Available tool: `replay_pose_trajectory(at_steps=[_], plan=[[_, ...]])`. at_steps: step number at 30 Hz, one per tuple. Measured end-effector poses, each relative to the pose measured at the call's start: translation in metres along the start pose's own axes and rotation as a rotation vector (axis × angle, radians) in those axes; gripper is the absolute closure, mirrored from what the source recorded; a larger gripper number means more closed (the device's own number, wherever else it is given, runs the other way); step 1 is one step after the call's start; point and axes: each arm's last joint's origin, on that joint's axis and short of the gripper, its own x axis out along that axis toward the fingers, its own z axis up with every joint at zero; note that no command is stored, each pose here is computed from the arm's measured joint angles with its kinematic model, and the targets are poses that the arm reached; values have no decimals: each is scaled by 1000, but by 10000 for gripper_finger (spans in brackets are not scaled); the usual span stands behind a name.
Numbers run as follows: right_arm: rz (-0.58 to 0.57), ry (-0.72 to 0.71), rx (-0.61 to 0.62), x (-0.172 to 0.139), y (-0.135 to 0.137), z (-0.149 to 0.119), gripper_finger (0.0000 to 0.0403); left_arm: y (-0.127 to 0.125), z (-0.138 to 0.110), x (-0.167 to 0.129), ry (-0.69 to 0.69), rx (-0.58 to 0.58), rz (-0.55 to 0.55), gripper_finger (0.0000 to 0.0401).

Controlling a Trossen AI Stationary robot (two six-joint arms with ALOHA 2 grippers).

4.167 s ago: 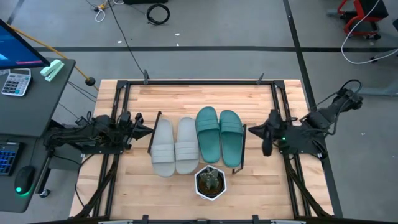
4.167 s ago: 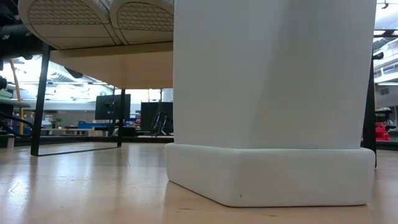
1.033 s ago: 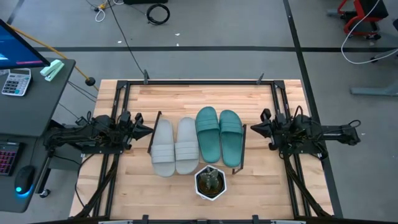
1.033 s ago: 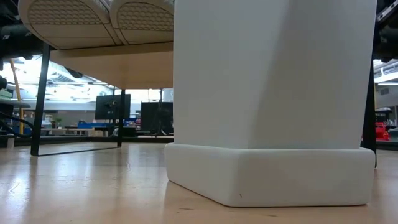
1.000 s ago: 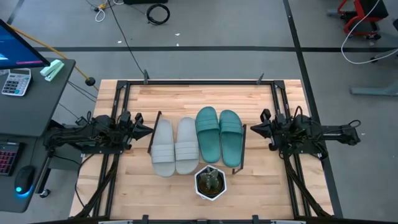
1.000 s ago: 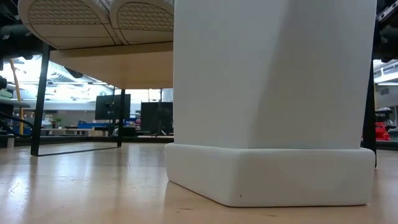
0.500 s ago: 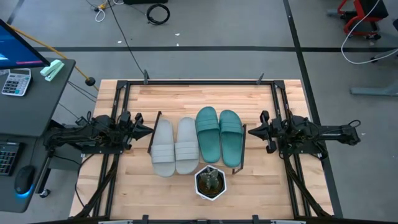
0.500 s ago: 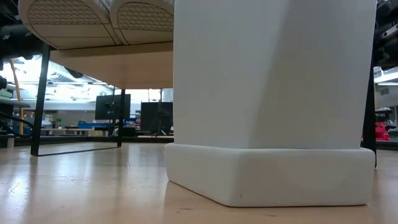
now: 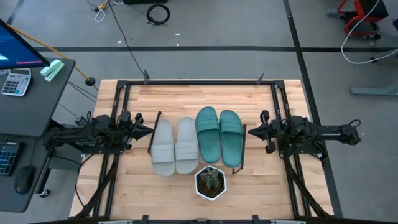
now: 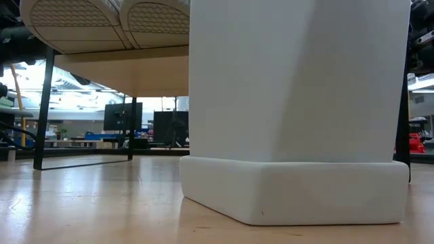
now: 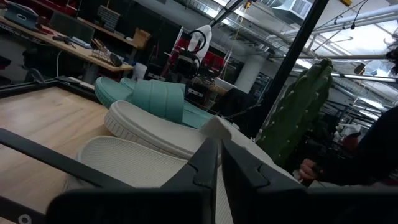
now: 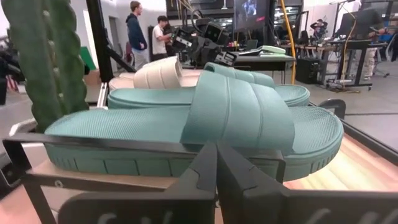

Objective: Pick and place slides into the shelf
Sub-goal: Return to Home Position

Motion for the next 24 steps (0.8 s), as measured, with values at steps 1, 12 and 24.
replay_pose_trajectory(at_steps=[1,12,24], plan=[[0,6,-9,0,0,0,397,0,0,0,0,0,0,376],[-1,27,-31,2,0,-2,391,0,0,0,0,0,0,366],[1,19,-30,1,0,2,388,1,1,0,-29,189,52,373]])
